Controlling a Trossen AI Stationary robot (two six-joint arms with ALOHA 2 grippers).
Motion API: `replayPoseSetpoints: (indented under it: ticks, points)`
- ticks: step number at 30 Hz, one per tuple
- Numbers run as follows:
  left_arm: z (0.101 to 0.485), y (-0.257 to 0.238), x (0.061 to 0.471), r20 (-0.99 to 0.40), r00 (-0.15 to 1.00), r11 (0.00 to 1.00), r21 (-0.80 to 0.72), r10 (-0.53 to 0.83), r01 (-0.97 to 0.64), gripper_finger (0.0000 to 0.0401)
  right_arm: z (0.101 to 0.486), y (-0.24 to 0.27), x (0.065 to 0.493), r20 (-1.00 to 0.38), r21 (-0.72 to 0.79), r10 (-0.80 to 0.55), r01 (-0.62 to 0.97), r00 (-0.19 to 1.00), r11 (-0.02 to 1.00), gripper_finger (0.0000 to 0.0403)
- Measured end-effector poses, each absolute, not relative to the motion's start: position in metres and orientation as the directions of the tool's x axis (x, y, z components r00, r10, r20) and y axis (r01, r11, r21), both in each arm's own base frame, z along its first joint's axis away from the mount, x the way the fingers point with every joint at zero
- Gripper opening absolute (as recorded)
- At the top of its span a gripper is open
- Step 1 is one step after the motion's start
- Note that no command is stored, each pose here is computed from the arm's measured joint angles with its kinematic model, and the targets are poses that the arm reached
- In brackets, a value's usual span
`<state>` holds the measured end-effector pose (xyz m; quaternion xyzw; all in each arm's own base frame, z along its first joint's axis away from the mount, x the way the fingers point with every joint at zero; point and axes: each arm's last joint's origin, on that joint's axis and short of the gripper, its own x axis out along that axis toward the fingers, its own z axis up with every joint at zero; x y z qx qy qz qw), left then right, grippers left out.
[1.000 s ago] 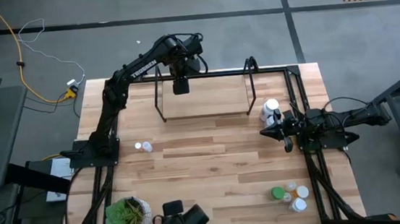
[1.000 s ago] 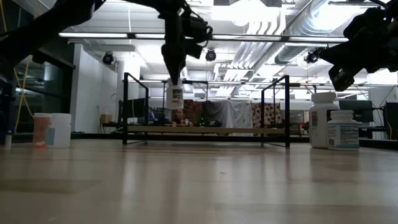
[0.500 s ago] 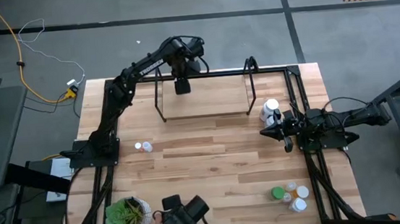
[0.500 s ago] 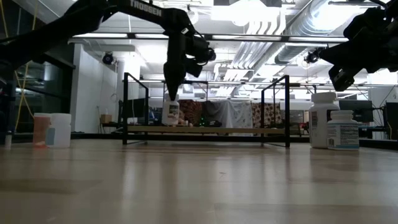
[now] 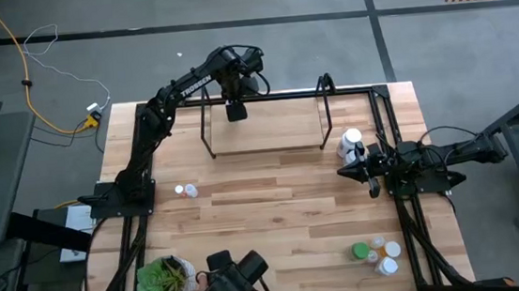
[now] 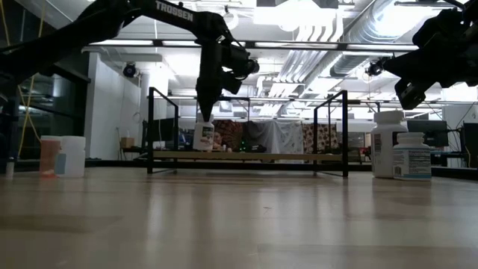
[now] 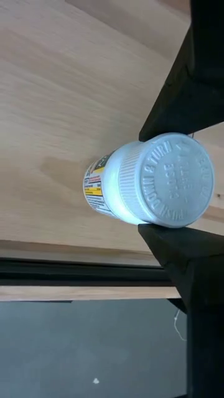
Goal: Pick and place medicine bottles onto shelf by color
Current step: Put the white pill bottle on the shelf
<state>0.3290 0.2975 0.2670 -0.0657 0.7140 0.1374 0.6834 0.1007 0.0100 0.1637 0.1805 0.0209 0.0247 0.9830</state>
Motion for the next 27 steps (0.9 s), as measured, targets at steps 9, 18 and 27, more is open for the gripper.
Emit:
replayPoseSetpoints:
  ticks: [9,18,27]
  points:
    - [0.267,0.297,0.33,-0.993,-0.06,0.954,0.111,0.098,-0.28,0.0217,0.164,0.01,0.101,-0.033,0.356,0.056,-0.041,0.998,0.934,0.0]
    - [0.267,0.297,0.33,-0.993,-0.062,0.939,0.115,0.1,-0.323,0.0248,0.164,0.01,0.101,-0.032,0.356,0.056,-0.041,0.998,0.934,0.0]
    - [0.28,0.294,0.328,-0.992,-0.035,0.92,0.128,0.124,-0.37,0.0307,0.164,0.01,0.101,-0.032,0.356,0.056,-0.041,0.998,0.934,0.0]
